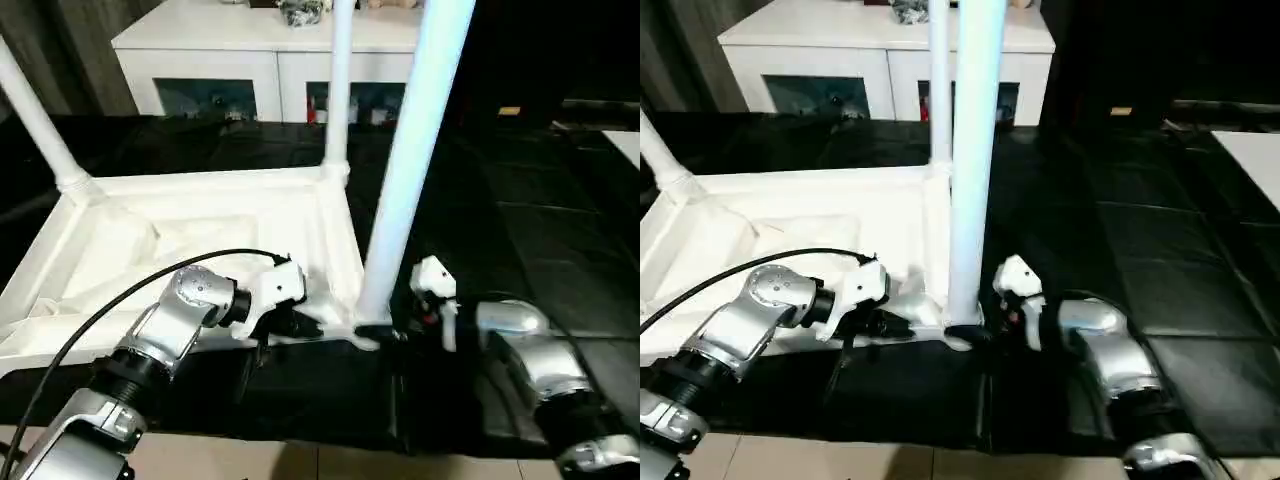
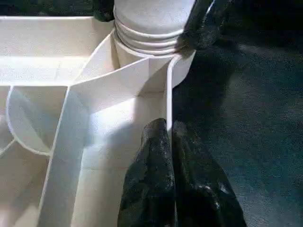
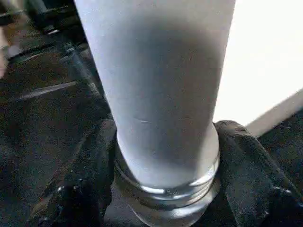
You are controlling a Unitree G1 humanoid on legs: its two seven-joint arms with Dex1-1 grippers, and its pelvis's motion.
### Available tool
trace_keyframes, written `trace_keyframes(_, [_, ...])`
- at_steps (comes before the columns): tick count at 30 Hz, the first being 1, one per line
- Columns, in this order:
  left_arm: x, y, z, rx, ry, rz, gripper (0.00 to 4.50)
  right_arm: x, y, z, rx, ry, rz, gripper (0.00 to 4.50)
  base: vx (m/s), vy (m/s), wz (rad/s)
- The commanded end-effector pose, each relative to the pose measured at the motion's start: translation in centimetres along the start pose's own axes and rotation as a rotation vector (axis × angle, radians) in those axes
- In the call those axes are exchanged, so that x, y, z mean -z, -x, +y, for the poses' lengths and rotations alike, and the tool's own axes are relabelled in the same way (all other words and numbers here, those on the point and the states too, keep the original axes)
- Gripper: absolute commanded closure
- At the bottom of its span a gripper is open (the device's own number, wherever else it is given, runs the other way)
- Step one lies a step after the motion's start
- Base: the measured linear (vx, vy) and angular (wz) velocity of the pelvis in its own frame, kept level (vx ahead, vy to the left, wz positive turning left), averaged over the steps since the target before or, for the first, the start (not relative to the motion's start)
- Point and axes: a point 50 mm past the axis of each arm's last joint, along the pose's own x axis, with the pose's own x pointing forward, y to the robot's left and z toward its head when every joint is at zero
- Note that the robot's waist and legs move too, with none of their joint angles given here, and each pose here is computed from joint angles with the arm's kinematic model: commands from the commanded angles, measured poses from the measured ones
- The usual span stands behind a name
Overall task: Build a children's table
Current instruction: Rotate leg to tighten
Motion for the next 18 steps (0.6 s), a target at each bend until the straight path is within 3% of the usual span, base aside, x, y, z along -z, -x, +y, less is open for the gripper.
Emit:
trace_keyframes(1, [1.3, -1.4, 0.8, -0.167, 0.085, 0.08, 4.5, 0.5, -1.1, -1.3, 0.294, -0.083, 0.03, 1.77, 0.0, 0.0, 0.0])
trace_keyframes(3, [1.0, -2.4, 1.7, -0.301, 0.152, 0.08, 4.5, 1.2, -2.0, -1.7, 0.522, -0.167, 0.049, 1.78, -0.061, 0.011, -0.04])
trace_keyframes(8, [0.2, -4.0, 2.3, -0.431, 0.189, 0.09, 4.5, 1.5, -2.9, -1.8, 0.758, -0.209, 0.055, 1.78, -0.012, 0.003, -0.01])
trace_keyframes(10, [0.0, -4.3, 2.3, -0.45, 0.173, 0.096, 4.5, 1.2, -3.4, -1.6, 0.756, -0.198, 0.052, 1.78, 0.0, 0.0, 0.0])
trace_keyframes(11, [-0.2, -4.6, 2.2, -0.427, 0.166, 0.086, 4.5, 0.7, -3.9, -1.3, 0.723, -0.141, 0.042, 1.78, 0.0, 0.0, 0.0])
trace_keyframes(13, [-0.3, -4.7, 2.0, -0.405, 0.151, 0.081, 4.5, 0.3, -4.1, -1.1, 0.691, -0.14, 0.01, 1.78, 0.0, 0.0, 0.0])
trace_keyframes(14, [-0.4, -4.7, 1.9, -0.386, 0.137, 0.078, 4.5, 0.0, -4.2, -1.0, 0.662, -0.147, -0.021, 1.43, 0.0, 0.0, 0.0])
trace_keyframes(18, [-0.1, -4.4, 1.6, -0.308, 0.093, 0.065, 4.5, -1.3, -3.5, -1.4, 0.6, -0.101, -0.093, 0.99, 0.0, 0.0, 0.0])
